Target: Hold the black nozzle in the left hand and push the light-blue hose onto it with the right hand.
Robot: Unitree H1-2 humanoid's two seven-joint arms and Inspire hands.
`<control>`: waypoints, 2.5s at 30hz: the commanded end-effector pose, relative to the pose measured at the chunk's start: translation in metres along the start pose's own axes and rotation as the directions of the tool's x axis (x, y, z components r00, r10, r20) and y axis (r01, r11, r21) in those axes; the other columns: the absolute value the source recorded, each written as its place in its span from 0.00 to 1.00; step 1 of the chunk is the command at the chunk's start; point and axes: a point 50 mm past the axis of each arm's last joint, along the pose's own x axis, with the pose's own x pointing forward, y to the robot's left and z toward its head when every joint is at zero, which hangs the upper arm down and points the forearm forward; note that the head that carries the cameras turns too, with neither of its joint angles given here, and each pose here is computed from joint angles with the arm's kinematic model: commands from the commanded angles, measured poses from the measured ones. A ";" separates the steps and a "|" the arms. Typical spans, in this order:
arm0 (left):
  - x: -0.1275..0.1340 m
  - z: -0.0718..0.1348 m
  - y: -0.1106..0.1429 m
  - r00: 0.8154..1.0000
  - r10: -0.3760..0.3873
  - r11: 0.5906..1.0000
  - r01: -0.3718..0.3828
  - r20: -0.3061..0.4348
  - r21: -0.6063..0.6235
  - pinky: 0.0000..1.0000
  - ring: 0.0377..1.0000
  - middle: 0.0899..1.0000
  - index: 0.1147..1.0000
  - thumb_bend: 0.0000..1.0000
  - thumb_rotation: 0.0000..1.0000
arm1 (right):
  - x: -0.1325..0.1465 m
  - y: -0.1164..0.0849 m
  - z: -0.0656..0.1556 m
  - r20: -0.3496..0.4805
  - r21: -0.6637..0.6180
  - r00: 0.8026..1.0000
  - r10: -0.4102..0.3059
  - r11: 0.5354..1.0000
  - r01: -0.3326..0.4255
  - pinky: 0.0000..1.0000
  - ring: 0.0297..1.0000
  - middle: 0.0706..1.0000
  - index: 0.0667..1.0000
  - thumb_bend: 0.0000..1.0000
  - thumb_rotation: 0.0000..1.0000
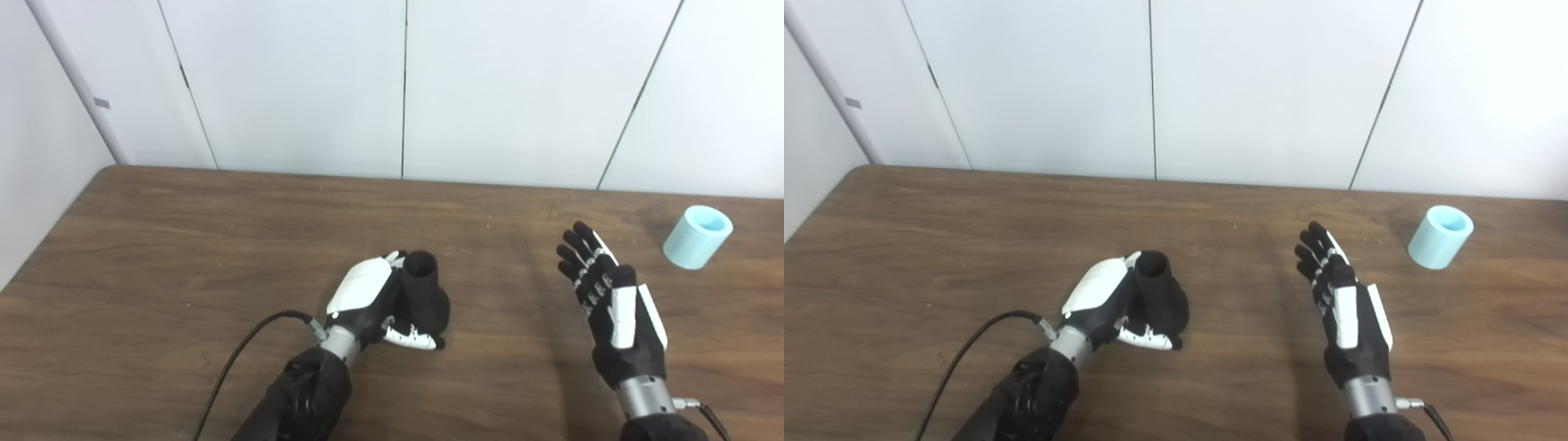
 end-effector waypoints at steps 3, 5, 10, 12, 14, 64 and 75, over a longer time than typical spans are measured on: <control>-0.011 -0.016 -0.034 0.988 -0.148 0.989 0.149 -0.054 0.020 1.00 1.00 0.92 0.42 0.52 0.05 | 0.004 0.002 0.017 0.068 -0.005 0.998 0.012 1.000 -0.011 0.92 0.91 0.92 0.93 0.59 1.00; -0.011 -0.016 -0.034 0.987 -0.149 0.988 0.150 -0.056 0.024 1.00 1.00 0.93 0.42 0.52 0.05 | 0.003 0.002 0.017 0.068 -0.005 0.998 0.012 1.000 -0.011 0.92 0.91 0.92 0.93 0.59 1.00; -0.010 -0.017 -0.036 0.981 -0.182 0.980 0.186 -0.064 0.064 1.00 1.00 0.94 0.41 0.52 0.05 | 0.003 0.002 0.018 0.065 -0.001 0.998 0.014 1.000 -0.014 0.92 0.91 0.92 0.93 0.59 1.00; -0.010 -0.018 -0.037 0.979 -0.194 0.977 0.199 -0.069 0.076 1.00 1.00 0.94 0.41 0.52 0.05 | 0.003 0.002 0.018 0.064 0.001 0.998 0.014 1.000 -0.014 0.92 0.91 0.92 0.93 0.59 1.00; -0.009 -0.019 -0.037 0.976 -0.205 0.974 0.211 -0.075 0.085 1.00 1.00 0.94 0.41 0.52 0.05 | 0.003 0.002 0.018 0.063 0.004 0.998 0.015 1.000 -0.015 0.92 0.92 0.92 0.93 0.59 1.00; -0.008 -0.045 -0.051 0.919 -0.347 0.936 0.352 -0.186 -0.004 1.00 1.00 0.92 0.41 0.52 0.05 | 0.003 -0.003 0.030 0.075 0.033 0.997 0.002 0.999 -0.005 0.93 0.92 0.91 0.93 0.61 1.00; -0.006 -0.045 -0.056 0.922 -0.340 0.938 0.345 -0.185 -0.005 1.00 1.00 0.92 0.41 0.52 0.05 | 0.031 -0.051 0.092 0.191 -0.183 0.981 -0.032 0.981 0.068 0.91 0.91 0.90 0.91 0.62 1.00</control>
